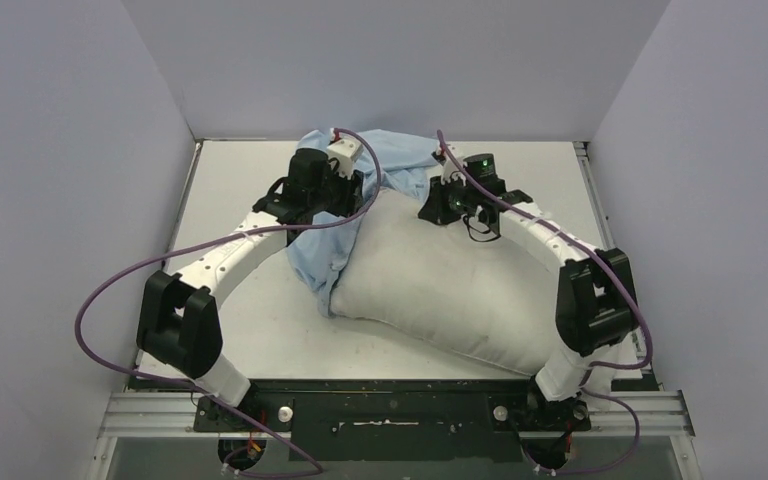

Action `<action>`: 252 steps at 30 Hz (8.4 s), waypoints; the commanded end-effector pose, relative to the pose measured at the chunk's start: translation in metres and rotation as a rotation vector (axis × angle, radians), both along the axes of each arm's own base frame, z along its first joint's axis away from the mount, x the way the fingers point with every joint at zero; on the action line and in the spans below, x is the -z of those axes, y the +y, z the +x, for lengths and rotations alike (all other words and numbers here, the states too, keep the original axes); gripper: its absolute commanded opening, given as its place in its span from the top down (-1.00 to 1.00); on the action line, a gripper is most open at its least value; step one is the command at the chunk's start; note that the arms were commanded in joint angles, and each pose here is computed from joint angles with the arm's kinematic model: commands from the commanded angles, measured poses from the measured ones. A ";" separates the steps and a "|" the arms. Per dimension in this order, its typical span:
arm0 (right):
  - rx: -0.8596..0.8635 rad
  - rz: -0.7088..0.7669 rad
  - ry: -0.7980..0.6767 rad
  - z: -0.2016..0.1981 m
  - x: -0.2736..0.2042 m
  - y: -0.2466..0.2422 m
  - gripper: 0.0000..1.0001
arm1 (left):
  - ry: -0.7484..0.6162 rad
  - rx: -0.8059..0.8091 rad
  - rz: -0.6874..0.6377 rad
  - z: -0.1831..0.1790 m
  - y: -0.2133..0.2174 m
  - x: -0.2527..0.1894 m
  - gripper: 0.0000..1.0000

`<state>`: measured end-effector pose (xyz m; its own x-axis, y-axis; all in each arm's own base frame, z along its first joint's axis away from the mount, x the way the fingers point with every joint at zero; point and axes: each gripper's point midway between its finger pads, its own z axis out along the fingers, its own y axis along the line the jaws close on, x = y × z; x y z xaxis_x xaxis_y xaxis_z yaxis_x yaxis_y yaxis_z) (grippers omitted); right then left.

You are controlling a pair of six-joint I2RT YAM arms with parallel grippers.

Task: Put the pillow into the pillowcase

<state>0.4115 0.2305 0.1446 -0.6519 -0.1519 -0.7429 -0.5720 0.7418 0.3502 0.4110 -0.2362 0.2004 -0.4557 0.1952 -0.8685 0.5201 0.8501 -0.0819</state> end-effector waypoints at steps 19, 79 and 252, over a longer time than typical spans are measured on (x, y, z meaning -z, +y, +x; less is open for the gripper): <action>0.159 -0.011 -0.135 -0.031 -0.015 -0.026 1.00 | 0.166 0.224 0.126 -0.008 -0.016 0.075 0.09; 0.704 0.221 -0.395 0.009 -0.054 -0.085 1.00 | 0.022 0.383 -0.132 -0.087 -0.056 -0.032 1.00; -0.014 -0.236 -0.664 -0.130 -0.080 0.068 1.00 | 0.103 0.008 -0.241 -0.156 0.000 0.023 -0.17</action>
<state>0.2628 0.2746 0.1681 -0.1056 -0.6238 -0.7744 -0.6748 0.6170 -0.4049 0.2402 -0.2310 0.1703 -0.6135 -0.0114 -0.7896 0.5019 0.7663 -0.4010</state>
